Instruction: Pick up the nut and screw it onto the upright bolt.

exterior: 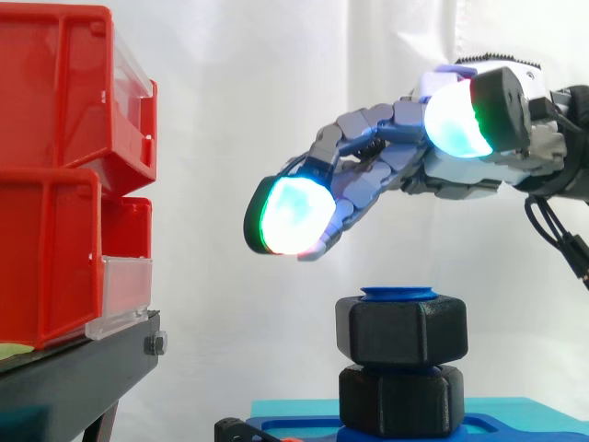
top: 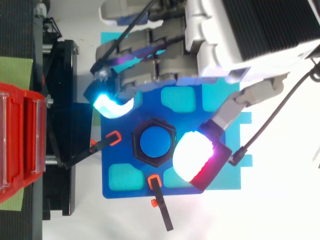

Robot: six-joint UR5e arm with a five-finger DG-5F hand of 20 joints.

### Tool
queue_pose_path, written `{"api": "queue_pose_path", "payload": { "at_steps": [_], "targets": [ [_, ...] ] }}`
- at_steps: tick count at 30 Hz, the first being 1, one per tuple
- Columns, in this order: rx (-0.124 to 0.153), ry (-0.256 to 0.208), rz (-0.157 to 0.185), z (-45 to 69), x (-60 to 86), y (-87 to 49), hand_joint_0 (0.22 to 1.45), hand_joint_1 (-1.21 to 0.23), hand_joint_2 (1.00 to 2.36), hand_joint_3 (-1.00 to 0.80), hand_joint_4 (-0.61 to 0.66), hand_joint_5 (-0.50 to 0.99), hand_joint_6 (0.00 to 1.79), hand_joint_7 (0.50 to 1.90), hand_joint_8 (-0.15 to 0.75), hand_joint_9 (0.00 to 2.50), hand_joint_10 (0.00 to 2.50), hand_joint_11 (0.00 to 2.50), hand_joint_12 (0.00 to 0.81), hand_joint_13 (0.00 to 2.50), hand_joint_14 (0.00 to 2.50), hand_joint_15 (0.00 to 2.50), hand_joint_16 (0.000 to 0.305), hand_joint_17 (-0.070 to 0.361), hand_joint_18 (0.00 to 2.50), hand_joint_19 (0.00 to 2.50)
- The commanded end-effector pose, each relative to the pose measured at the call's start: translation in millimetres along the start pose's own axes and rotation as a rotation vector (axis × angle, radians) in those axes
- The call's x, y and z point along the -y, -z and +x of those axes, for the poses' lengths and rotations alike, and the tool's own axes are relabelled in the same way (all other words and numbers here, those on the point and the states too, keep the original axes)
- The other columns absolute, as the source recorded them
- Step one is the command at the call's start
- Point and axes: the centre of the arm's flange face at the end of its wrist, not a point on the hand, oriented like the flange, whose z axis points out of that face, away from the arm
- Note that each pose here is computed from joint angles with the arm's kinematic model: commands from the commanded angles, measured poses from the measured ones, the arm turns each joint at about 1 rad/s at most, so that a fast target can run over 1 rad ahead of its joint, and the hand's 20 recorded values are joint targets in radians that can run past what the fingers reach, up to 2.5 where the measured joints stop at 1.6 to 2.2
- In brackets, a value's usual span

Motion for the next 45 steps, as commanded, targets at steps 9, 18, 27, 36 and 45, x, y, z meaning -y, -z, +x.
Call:
{"api": "queue_pose_path", "payload": {
  "at_steps": [9, 18, 27, 36, 45],
  "targets": [
    [-0.066, -0.036, 0.022, 19.8, -19.1, -4.6, 0.48, -0.10, 1.00, -0.50, 0.16, -0.14, 0.50, 0.64, 0.190, 0.40, 0.00, 0.00, 0.307, 0.12, 0.00, 0.00, 0.034, 0.076, 0.00, 0.00],
    [-0.077, -0.038, 0.022, 21.5, -21.1, -4.6, 0.48, -0.08, 1.00, -0.50, 0.16, -0.13, 0.50, 0.70, 0.196, 0.37, 0.00, 0.00, 0.308, 0.10, 0.00, 0.00, 0.035, 0.078, 0.00, 0.00],
    [-0.081, -0.039, 0.024, 21.9, -21.1, -4.1, 0.48, -0.09, 1.00, -0.50, 0.20, -0.10, 0.50, 0.89, 0.214, 0.39, 0.00, 0.00, 0.309, 0.12, 0.00, 0.00, 0.035, 0.078, 0.00, 0.00],
    [-0.091, -0.042, 0.029, 22.6, -18.5, -1.1, 0.49, -0.12, 1.00, -0.50, 0.24, -0.06, 0.50, 1.12, 0.226, 0.43, 0.00, 0.00, 0.299, 0.16, 0.00, 0.00, 0.032, 0.072, 0.00, 0.00],
    [-0.089, -0.038, 0.031, 20.6, -13.3, 2.0, 0.49, -0.17, 1.00, -0.50, 0.22, -0.04, 0.50, 1.29, 0.239, 0.50, 0.00, 0.00, 0.284, 0.24, 0.00, 0.00, 0.029, 0.064, 0.00, 0.00]
  ]
}}
